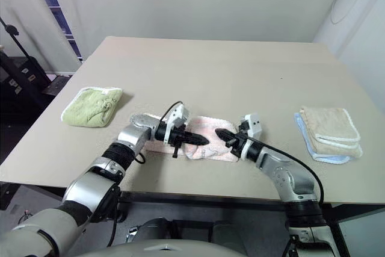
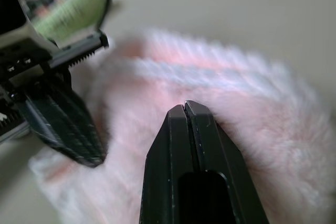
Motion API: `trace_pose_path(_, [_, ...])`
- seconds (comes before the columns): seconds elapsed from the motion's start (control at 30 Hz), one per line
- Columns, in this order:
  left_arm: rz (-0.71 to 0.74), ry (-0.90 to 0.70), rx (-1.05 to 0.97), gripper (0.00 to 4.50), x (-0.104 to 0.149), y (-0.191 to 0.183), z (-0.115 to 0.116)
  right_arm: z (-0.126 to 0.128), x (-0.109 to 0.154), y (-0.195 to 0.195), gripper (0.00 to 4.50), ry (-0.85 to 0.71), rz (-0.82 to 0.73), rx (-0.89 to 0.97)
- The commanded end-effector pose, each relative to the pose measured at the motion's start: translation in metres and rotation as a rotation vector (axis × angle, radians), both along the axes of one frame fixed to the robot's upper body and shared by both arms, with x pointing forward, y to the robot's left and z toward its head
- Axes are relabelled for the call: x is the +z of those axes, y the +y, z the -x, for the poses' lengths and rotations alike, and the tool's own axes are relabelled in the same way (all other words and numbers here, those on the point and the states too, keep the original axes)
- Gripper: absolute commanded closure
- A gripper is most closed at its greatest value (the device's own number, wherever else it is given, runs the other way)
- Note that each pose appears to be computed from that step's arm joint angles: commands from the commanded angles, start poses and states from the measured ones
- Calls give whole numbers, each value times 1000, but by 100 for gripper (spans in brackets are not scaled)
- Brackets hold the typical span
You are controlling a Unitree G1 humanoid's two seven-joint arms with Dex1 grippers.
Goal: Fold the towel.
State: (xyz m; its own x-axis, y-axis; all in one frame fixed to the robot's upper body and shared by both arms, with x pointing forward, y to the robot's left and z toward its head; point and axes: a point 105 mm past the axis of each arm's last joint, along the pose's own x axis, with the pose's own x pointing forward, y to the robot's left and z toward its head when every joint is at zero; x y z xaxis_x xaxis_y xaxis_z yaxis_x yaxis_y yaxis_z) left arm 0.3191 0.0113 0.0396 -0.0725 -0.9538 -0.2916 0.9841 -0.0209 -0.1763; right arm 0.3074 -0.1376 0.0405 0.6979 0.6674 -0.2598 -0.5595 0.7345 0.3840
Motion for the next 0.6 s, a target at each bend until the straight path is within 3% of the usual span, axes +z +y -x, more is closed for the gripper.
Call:
trace_pose_path(0.03, [6, -35, 13, 449, 2, -7, -5, -10, -2, -4, 450, -24, 37, -46])
trace_pose_path(0.23, [87, 5, -52, 449, 18, -9, -2, -12, -5, -3, 450, -23, 56, -41])
trace_pose_path(0.33, [147, 18, -38, 449, 37, 0, -9, -11, 11, -3, 450, -44, -19, -21])
trace_pose_path(0.4, [184, 30, -20, 413, 51, 11, -14, -8, 28, -2, 450, -83, -79, 1])
trace_pose_path(0.5, [222, 61, 9, 324, 73, 42, -16, -7, 50, -1, 450, -125, -144, 8])
trace_pose_path(0.6, [228, 97, 90, 209, 89, 75, -17, -2, 64, 6, 358, -150, -165, 45])
